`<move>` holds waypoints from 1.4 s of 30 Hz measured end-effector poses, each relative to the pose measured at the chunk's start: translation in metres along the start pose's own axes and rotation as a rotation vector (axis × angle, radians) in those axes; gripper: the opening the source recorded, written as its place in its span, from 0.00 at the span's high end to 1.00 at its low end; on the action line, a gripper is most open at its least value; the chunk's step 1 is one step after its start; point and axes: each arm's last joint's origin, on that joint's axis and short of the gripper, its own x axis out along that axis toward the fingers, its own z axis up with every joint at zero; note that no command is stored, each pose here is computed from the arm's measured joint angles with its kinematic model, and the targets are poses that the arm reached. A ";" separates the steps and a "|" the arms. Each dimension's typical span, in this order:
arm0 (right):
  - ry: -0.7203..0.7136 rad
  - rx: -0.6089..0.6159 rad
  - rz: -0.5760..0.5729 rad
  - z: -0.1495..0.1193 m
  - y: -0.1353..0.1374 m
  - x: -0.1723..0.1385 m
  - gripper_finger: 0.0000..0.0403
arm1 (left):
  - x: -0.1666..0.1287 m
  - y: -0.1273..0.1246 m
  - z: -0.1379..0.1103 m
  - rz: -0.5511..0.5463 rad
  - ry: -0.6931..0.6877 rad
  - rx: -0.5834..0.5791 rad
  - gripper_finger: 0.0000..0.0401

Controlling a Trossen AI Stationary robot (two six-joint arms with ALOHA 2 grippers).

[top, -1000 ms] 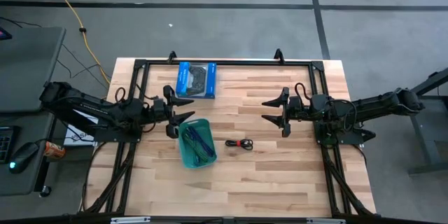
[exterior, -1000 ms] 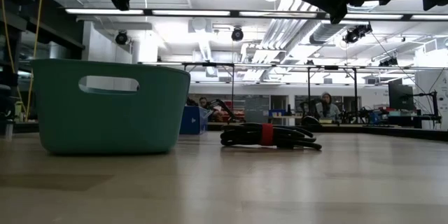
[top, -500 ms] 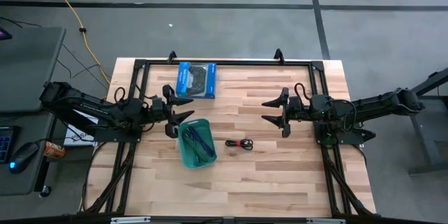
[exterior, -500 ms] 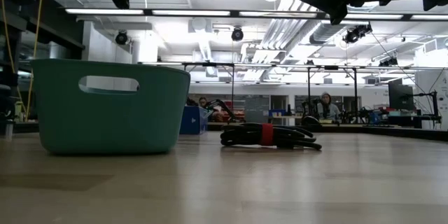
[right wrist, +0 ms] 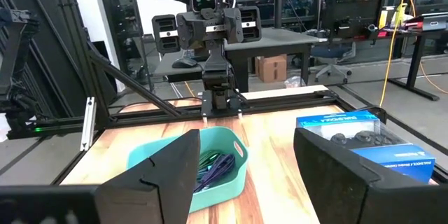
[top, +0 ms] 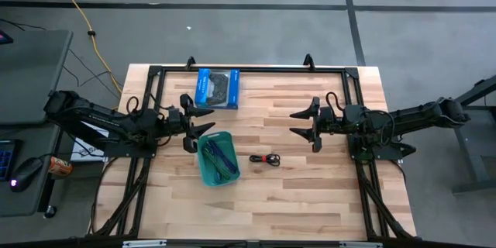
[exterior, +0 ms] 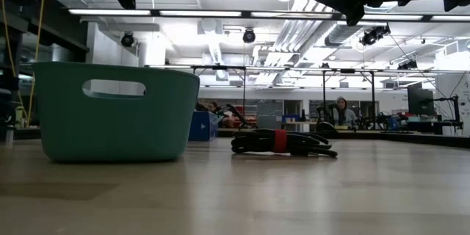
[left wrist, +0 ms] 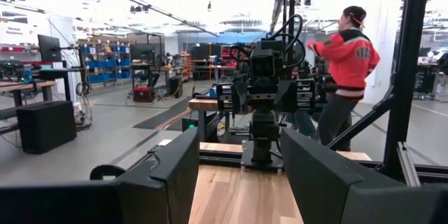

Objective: Pick and place USB-C Cables
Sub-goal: Put the black charger cable into the green bin

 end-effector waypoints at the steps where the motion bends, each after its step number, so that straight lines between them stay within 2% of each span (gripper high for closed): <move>1: 0.000 0.000 0.000 0.000 0.000 0.000 0.45 | 0.000 0.000 0.000 0.000 0.000 0.000 0.55; 17: 0.000 0.001 0.000 0.000 0.000 0.000 0.45 | 0.000 0.000 -0.002 -0.001 0.018 0.006 0.55; 22: 0.018 0.090 -0.001 -0.003 0.000 0.002 0.45 | 0.000 0.000 -0.002 -0.001 0.018 0.006 0.55; 27: 0.187 0.169 -0.020 -0.031 0.001 0.021 0.45 | 0.000 0.000 -0.002 -0.001 0.018 0.007 0.55; 31: 0.353 0.240 0.025 -0.058 0.004 0.042 0.45 | 0.000 0.000 -0.002 -0.001 0.017 0.006 0.55; 39: 0.501 0.250 0.178 -0.075 0.024 0.086 0.45 | 0.000 0.000 -0.002 -0.001 0.017 0.006 0.55; 42: 0.596 0.206 0.183 -0.079 0.037 0.099 0.45 | 0.000 0.000 -0.002 -0.001 0.017 0.006 0.55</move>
